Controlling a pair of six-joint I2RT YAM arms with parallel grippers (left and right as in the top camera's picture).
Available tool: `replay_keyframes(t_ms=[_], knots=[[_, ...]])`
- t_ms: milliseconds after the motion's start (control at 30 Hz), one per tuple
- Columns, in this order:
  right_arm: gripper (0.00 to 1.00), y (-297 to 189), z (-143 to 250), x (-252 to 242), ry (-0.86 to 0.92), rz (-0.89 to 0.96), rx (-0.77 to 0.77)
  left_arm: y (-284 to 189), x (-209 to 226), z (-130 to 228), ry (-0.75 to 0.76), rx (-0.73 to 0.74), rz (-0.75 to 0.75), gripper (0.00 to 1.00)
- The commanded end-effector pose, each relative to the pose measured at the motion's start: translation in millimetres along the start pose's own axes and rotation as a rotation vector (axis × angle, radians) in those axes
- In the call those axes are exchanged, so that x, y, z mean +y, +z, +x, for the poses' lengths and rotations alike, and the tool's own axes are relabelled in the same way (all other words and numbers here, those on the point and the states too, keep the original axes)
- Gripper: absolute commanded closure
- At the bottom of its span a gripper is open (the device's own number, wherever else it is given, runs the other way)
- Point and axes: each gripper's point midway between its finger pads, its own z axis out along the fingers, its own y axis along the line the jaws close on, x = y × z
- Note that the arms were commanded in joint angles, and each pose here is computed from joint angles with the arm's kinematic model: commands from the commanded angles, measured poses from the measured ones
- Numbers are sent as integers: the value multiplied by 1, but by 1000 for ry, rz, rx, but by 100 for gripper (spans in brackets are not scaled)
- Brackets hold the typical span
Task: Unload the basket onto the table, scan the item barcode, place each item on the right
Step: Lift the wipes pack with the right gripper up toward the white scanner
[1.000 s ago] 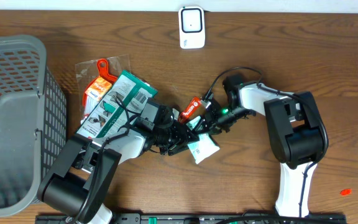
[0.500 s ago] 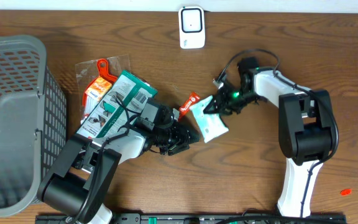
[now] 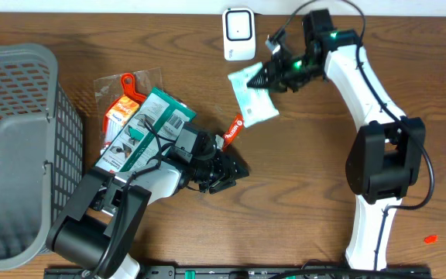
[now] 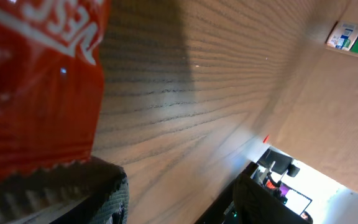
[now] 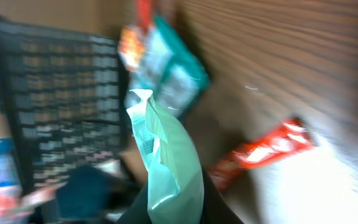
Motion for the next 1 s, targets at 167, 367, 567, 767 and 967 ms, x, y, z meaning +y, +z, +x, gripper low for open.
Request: replay_keyframes(t_ms=[167, 367, 567, 767, 967], knots=[[99, -29, 17, 100, 155, -443, 138, 5, 63, -2, -55, -85, -212, 44], [98, -37, 39, 124, 81, -401, 133, 5, 64, -2, -56, -85, -213, 44], [98, -66, 64, 158, -55, -312, 58, 5, 64, -2, -53, -84, -213, 43], [98, -94, 88, 194, -67, -291, 8, 5, 63, -2, -53, -84, -212, 43], [98, -112, 98, 215, 11, -278, -33, 5, 63, -2, -53, -83, -212, 44]])
